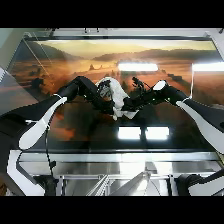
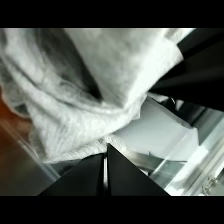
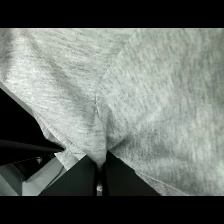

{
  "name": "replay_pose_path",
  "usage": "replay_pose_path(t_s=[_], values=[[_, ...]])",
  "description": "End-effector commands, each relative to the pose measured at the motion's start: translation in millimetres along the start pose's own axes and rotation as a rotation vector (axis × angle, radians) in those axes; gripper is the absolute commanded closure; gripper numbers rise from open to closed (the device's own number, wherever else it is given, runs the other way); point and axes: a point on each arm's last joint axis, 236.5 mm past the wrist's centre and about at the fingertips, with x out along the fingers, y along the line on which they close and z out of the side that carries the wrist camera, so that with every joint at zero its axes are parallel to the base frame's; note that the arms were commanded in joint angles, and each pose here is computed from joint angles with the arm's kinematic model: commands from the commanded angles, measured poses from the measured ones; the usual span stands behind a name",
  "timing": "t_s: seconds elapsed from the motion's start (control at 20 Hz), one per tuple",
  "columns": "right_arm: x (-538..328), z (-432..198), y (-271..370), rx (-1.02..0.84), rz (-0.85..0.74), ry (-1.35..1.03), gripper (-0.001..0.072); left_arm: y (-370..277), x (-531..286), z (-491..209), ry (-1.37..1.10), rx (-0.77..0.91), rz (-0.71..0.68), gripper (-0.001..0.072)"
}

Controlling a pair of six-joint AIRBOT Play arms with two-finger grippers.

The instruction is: Fold the shirts.

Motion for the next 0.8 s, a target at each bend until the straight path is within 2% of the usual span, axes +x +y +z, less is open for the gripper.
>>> replay_pose_path(t_s=[0.0, 0.1, 0.15, 0.25, 0.3, 0.4, 0.55, 0.65, 0.75], values=[[-10.3, 0.8, 16.7, -0.039, 0.047, -0.006, 0.0696, -9.3, -19.1, 7.2, -0.048, 0.059, 0.007, 0.0694], [-61.2, 19.6, 56.6, -0.11, 0.153, -0.089, 0.0696, -30.2, -75.3, 10.8, -0.133, 0.114, -0.005, 0.0694], [-114.6, 40.8, 88.1, -0.172, 0.225, -0.205, 0.0696, -43.3, -117.6, 13.0, -0.215, 0.138, -0.014, 0.0694], [-259.9, 65.7, 162.1, -0.331, 0.364, -0.529, 0.0695, -74.9, -235.6, 10.1, -0.493, 0.198, 0.005, 0.0694], [-337.6, 59.5, 194.7, -0.43, 0.385, -0.704, 0.0695, -89.8, -302.5, -2.6, -0.654, 0.235, 0.058, 0.0693], [-451.2, 21.9, 238.5, -0.611, 0.287, -0.993, 0.0696, -129.9, -419.6, -46.9, -0.951, 0.337, 0.21, 0.0693], [-531.0, -34.8, 273.5, -0.741, 0.052, -1.288, 0.0695, -204.0, -536.6, -126.7, -1.31, 0.49, 0.492, 0.0692], [-532.5, -47.3, 274.2, -0.777, -0.068, -1.307, 0.0695, -231.5, -564.2, -157.6, -1.404, 0.527, 0.604, 0.0692], [-523.0, -31.2, 251.0, -0.7, -0.091, -1.257, 0.0695, -226.6, -564.6, -159.0, -1.367, 0.513, 0.623, 0.0692]])
